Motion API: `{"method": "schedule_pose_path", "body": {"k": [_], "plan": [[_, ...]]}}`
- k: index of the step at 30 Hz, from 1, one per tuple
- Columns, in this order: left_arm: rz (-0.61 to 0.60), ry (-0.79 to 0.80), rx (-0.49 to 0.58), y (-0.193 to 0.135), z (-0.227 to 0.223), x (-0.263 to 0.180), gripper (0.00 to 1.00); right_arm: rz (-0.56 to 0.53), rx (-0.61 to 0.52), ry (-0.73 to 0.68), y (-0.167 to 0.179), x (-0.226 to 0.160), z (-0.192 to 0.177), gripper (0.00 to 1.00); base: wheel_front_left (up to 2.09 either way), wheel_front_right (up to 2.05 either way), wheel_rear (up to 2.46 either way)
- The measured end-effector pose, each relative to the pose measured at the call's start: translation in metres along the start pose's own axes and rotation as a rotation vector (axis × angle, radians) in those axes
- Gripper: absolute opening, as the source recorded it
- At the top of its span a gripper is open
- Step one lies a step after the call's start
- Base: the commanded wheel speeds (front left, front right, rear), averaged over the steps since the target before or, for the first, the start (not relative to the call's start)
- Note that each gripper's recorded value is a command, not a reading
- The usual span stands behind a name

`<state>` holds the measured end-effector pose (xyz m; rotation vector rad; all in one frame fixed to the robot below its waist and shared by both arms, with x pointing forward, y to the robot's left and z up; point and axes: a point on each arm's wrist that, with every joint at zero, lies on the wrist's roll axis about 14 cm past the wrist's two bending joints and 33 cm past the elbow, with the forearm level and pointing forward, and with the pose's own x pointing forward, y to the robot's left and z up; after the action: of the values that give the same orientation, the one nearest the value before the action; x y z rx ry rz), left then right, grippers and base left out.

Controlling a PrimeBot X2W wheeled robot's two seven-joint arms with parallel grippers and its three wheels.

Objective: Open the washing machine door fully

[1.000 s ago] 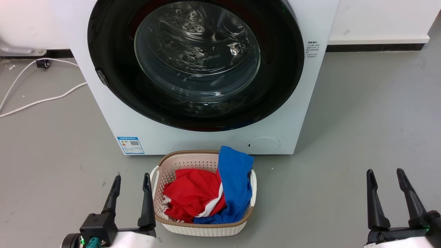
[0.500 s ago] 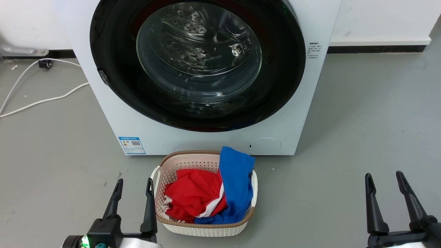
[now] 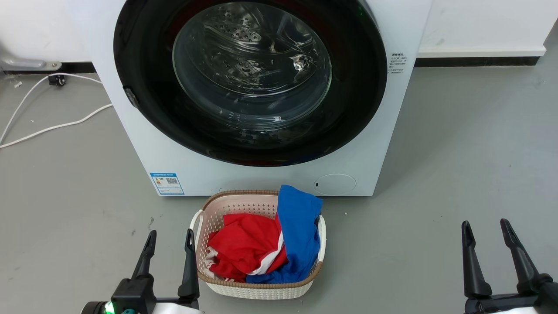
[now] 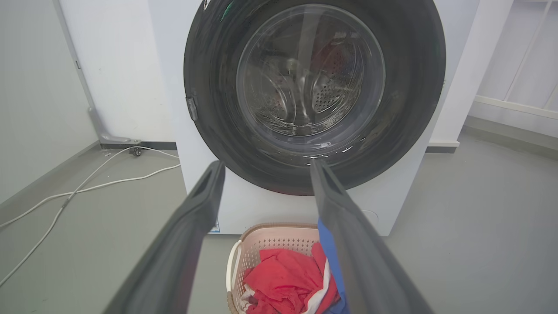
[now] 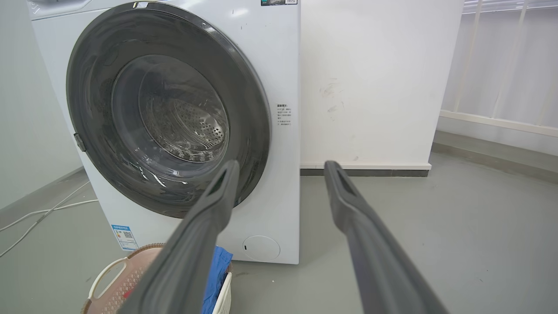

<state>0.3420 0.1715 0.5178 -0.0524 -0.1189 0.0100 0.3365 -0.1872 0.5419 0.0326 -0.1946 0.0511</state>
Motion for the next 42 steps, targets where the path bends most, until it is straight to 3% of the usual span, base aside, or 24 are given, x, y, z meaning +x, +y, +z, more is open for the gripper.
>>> {"method": "schedule_pose_path", "body": {"k": [9,14,24,29,35,42], "plan": [[0.004,0.005,0.001,0.001,-0.002,-0.001,1.00,-0.002,0.010,-0.001,0.000,0.000,0.000,1.00,0.00,0.00,0.00],[0.009,0.003,0.002,0.001,-0.001,-0.001,1.00,-0.077,0.130,-0.039,-0.020,0.001,0.007,1.00,0.00,0.00,0.00],[0.004,-0.002,0.003,0.000,0.001,-0.003,1.00,-0.223,0.662,-0.062,-0.037,-0.003,-0.010,1.00,0.00,0.00,0.00],[0.003,-0.002,0.002,0.000,0.001,-0.004,1.00,-0.235,0.913,-0.094,-0.029,-0.001,-0.008,1.00,0.00,0.00,0.00],[0.003,0.003,0.002,0.000,-0.001,-0.005,1.00,-0.232,1.126,-0.118,-0.019,-0.002,-0.003,1.00,0.00,0.00,0.00],[-0.002,0.005,0.001,-0.001,-0.002,-0.006,1.00,-0.243,1.363,-0.053,-0.001,-0.009,-0.017,1.00,0.00,0.00,0.00]]}}
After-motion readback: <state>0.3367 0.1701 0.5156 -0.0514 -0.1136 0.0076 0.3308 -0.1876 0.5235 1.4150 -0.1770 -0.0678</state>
